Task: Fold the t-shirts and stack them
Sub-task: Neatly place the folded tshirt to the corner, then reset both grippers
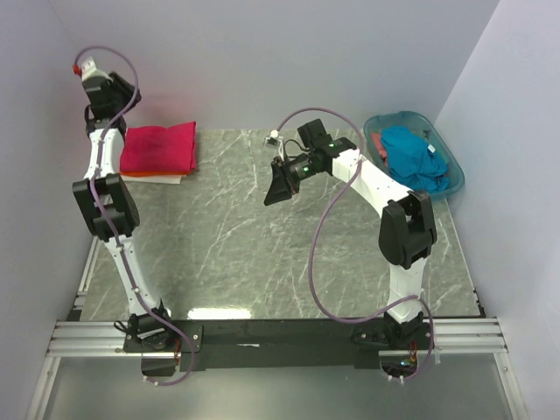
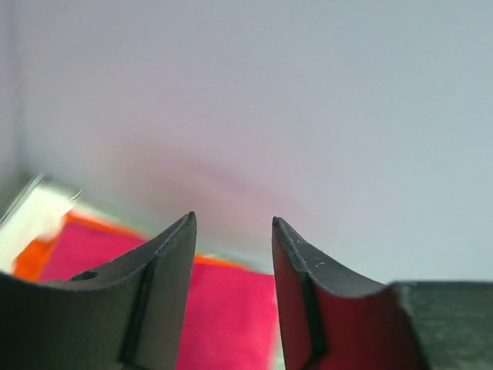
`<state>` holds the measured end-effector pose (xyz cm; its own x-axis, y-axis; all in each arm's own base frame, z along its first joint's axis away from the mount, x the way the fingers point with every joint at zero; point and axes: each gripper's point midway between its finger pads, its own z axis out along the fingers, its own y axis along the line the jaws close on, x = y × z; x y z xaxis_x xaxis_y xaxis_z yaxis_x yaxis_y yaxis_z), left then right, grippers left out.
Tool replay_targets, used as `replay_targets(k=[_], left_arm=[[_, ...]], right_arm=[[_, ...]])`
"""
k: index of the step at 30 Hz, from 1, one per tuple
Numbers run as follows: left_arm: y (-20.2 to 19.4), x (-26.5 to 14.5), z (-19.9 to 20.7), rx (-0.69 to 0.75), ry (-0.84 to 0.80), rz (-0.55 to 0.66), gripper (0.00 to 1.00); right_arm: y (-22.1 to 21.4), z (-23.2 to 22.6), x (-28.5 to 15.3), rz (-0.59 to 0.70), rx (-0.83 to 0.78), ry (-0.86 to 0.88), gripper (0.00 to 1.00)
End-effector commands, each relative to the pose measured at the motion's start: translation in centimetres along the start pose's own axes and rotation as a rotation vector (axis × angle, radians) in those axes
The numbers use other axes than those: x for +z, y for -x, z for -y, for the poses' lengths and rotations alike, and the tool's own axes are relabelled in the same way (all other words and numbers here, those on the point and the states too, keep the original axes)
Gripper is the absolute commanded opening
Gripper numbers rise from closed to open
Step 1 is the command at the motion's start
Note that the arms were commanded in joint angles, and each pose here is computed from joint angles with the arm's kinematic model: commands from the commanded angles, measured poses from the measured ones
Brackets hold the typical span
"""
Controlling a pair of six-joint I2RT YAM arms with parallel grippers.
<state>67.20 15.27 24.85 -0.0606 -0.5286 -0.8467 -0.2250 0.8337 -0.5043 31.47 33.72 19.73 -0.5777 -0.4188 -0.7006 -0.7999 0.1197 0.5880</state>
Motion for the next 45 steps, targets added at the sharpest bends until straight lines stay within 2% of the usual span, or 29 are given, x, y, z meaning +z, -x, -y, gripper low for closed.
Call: replay_targets(k=[1,2,3,4,5,6,7,8,9,10,11,12,13,14,16,17,19,21,23,30,35,39,45], left_arm=[[3.4,-3.6,5.3,0.050,-0.186,0.015,0.50],[4.4,-5.1,6.5,0.063,-0.218,0.019,0.51],[2.3,-5.8,6.0,0.067,-0.222,-0.025,0.51],[1.9,-6.7,6.1,0.078,-0.233,-0.036,0.54],[4.4,-9.1,7.3,0.105,-0.224,0.024,0.55],[2.4,-10.0,5.5,0.136,-0.170,0.002,0.57],[2.6,-11.3,5.3,0.147,-0.149,0.020,0.60],[5.6,-14.4,6.6,0.165,-0.153,0.107,0.64],[3.6,-15.5,5.1,0.175,-0.120,0.080,0.68],[3.8,-16.9,5.1,0.172,-0.108,0.090,0.77],[5.5,-19.7,6.2,0.169,-0.116,0.136,0.81],[3.6,-20.8,5.3,0.146,-0.114,0.088,0.88],[2.9,-22.0,5.2,0.125,-0.121,0.063,0.90],[3.6,-24.2,6.2,0.116,-0.156,0.076,0.90],[0.3,-26.1,6.1,0.071,-0.193,-0.036,0.92],[0.4,-27.7,6.7,0.080,-0.214,-0.042,0.94],[-1.9,-30.3,7.3,0.064,-0.247,-0.129,0.97],[-4.1,-31.9,7.3,0.086,-0.256,-0.171,0.97],[-4.9,-34.2,8.2,0.127,-0.288,-0.163,0.99],[-12.9,-37.5,8.6,0.211,-0.342,-0.330,1.00],[-16.6,-38.2,6.5,0.241,-0.294,-0.378,0.99],[-15.6,-38.9,7.1,0.266,-0.323,-0.343,0.99],[-14.6,-39.9,7.6,0.268,-0.340,-0.290,0.99]], right_arm=[[0.6,-2.2,-2.7,0.011,-0.100,-0.033,0.38],[0.2,-1.9,-3.2,-0.002,-0.103,-0.068,0.38],[0.4,-1.7,-4.2,0.005,-0.137,-0.105,0.38],[-0.2,-1.2,-4.7,-0.001,-0.130,-0.138,0.38],[-0.3,-0.1,-5.6,-0.001,-0.146,-0.209,0.38],[0.2,0.0,-7.5,0.029,-0.164,-0.267,0.38],[-0.7,0.8,-8.3,0.030,-0.145,-0.304,0.38],[-0.6,1.3,-9.4,0.051,-0.149,-0.340,0.39],[-0.5,1.6,-11.5,0.079,-0.149,-0.392,0.39],[-1.1,2.0,-12.3,0.084,-0.134,-0.417,0.39],[-1.4,2.2,-13.2,0.091,-0.127,-0.441,0.39],[-1.5,2.1,-14.2,0.099,-0.145,-0.479,0.39],[-2.4,2.7,-15.3,0.108,-0.126,-0.512,0.39],[-2.5,3.0,-15.9,0.118,-0.135,-0.542,0.40],[-3.5,3.5,-17.5,0.126,-0.127,-0.623,0.40],[-3.6,3.7,-18.2,0.138,-0.132,-0.653,0.40],[-4.2,3.9,-20.0,0.162,-0.121,-0.714,0.41],[-4.4,4.1,-21.4,0.195,-0.117,-0.760,0.41],[-4.5,4.8,-23.5,0.239,-0.088,-0.816,0.42],[-5.3,7.2,-28.2,0.320,-0.020,-0.957,0.43],[-4.4,8.7,-32.7,0.416,0.021,-1.102,0.43],[-4.1,10.9,-37.2,0.466,0.105,-1.291,0.43],[-3.7,13.9,-40.0,0.505,0.214,-1.370,0.43]])
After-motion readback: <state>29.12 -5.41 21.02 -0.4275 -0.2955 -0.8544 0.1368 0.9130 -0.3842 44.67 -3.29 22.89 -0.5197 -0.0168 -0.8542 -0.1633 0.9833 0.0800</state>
